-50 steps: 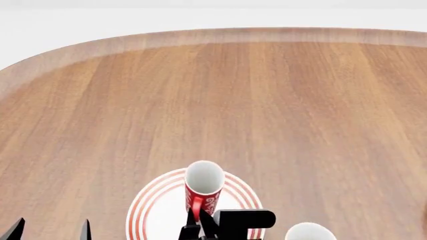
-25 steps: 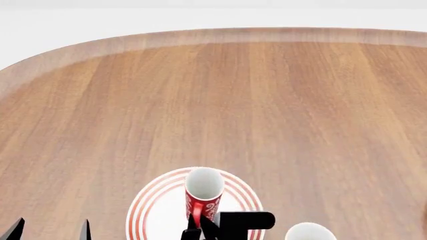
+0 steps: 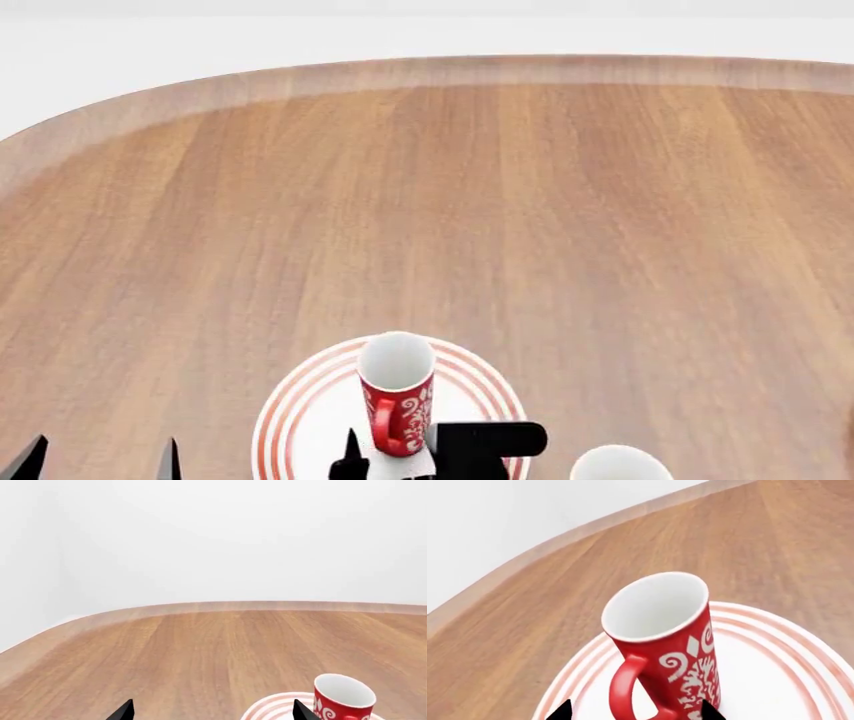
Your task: Put the red mug on the left plate.
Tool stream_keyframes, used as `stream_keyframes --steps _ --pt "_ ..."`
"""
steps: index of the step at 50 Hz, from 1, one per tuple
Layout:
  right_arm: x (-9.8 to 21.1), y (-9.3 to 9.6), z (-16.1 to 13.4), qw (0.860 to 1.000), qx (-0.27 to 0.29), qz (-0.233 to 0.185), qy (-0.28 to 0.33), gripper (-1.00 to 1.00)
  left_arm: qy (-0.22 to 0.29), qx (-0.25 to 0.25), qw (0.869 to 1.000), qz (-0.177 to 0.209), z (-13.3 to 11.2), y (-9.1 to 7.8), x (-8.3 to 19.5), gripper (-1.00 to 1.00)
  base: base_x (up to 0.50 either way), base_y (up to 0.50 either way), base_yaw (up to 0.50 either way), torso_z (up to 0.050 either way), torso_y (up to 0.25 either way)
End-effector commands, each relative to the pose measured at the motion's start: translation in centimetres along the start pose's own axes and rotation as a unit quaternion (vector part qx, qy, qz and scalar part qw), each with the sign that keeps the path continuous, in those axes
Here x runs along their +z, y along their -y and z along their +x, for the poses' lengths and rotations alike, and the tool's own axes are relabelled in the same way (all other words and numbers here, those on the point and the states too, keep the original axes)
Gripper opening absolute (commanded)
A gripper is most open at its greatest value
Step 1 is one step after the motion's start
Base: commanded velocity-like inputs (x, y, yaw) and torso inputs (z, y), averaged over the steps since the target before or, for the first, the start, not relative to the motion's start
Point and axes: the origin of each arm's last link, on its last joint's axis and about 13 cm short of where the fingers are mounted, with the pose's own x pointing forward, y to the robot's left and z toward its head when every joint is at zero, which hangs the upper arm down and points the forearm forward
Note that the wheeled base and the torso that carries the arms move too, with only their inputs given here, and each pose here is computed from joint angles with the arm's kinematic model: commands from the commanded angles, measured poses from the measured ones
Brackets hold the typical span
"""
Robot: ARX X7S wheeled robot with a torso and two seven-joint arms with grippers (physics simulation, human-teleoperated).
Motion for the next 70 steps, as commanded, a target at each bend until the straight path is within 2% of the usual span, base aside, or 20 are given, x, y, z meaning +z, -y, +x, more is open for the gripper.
stream_keyframes --steps 1,18,46,70 --pt "0.1 -0.2 0.0 1.000 0.003 0.002 0.007 1.00 0.002 0.001 1.000 -0.001 0.0 0.0 0.2 1.00 0.00 0.00 0.00 0.000 0.000" --pt "-0.5 -1.1 -0.7 0.998 0.021 -0.008 0.062 1.00 0.013 -0.001 1.000 -0.002 -0.5 -0.1 0.9 1.00 0.00 0.00 0.00 0.000 0.000" --pt "2.1 -2.8 -7.4 0.987 0.030 -0.033 0.155 1.00 0.039 -0.006 0.999 -0.001 -1.4 -0.1 2.3 1.00 0.00 0.00 0.00 0.000 0.000" --pt "3.1 -4.0 -10.6 0.978 0.041 -0.045 0.202 1.00 0.058 -0.009 0.998 -0.002 -2.2 0.0 3.4 1.00 0.00 0.00 0.00 0.000 0.000"
